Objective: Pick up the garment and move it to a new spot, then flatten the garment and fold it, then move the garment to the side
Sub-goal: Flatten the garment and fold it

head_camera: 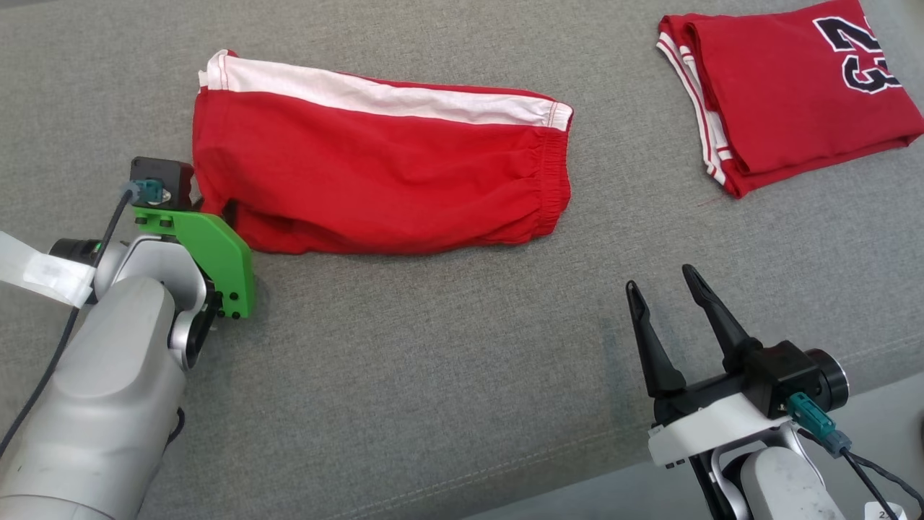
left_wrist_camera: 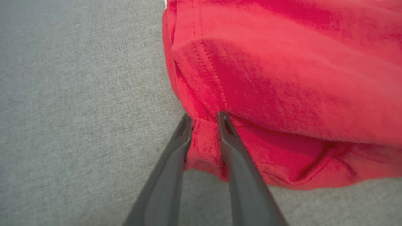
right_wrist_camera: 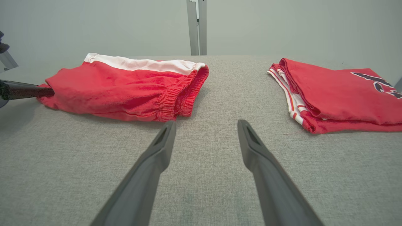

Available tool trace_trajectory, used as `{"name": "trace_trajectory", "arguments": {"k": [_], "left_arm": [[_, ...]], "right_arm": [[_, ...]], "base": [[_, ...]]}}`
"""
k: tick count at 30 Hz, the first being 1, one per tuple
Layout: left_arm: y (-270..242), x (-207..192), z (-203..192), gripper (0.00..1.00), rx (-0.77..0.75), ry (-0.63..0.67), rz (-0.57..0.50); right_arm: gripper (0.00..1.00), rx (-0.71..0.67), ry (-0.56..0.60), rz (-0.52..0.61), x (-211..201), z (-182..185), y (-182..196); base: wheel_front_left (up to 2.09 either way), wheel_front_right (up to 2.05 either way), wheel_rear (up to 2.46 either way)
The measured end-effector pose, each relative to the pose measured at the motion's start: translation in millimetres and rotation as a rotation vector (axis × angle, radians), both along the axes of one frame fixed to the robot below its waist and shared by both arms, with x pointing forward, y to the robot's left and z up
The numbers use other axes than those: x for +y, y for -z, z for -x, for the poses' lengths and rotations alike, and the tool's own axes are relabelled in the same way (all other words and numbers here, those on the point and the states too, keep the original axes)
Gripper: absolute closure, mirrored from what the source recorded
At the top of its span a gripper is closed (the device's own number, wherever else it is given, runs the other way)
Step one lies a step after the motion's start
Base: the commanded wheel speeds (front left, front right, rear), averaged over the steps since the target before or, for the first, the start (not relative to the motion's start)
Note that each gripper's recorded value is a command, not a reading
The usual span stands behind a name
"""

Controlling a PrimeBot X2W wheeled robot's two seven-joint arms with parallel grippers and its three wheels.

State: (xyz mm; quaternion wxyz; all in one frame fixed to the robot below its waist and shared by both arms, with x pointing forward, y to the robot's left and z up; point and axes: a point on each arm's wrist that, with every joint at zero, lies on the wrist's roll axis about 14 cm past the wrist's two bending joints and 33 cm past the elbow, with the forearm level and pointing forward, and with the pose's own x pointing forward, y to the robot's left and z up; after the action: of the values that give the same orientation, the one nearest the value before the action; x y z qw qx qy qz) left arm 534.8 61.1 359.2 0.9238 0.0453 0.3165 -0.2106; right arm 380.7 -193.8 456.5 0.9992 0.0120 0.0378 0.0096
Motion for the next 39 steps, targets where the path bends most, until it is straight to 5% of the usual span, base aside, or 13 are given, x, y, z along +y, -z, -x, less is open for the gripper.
{"name": "trace_trajectory", "arguments": {"k": [24, 25, 26, 27, 39], "left_arm": [[-19.3, 16.2, 73.7, 1.0, -0.019, -0.105, 0.097], [-19.7, 18.3, 78.2, 0.96, -0.013, -0.114, 0.1], [-18.9, 19.5, 80.7, 0.6, -0.006, -0.116, 0.099], [-19.1, 20.8, 82.1, 0.0, -0.007, -0.122, 0.1], [-60.5, 48.9, 75.3, 0.0, -0.245, -0.273, 0.191]], "right_arm": [[0.0, -0.081, -0.099, 0.0, 31.8, 4.8, -27.5], [0.0, -0.084, -0.105, -0.001, 34.0, 5.0, -28.5], [0.0, -0.085, -0.11, -0.002, 35.7, 4.8, -29.1], [0.0, -0.086, -0.114, -0.003, 36.9, 4.5, -29.5], [0.0, -0.088, -0.146, -0.011, 47.7, 5.1, -32.0]], "base": [[0.0, 0.0, 0.0], [0.0, 0.0, 0.0], [0.0, 0.0, 0.0], [0.0, 0.0, 0.0], [0.0, 0.0, 0.0]]}}
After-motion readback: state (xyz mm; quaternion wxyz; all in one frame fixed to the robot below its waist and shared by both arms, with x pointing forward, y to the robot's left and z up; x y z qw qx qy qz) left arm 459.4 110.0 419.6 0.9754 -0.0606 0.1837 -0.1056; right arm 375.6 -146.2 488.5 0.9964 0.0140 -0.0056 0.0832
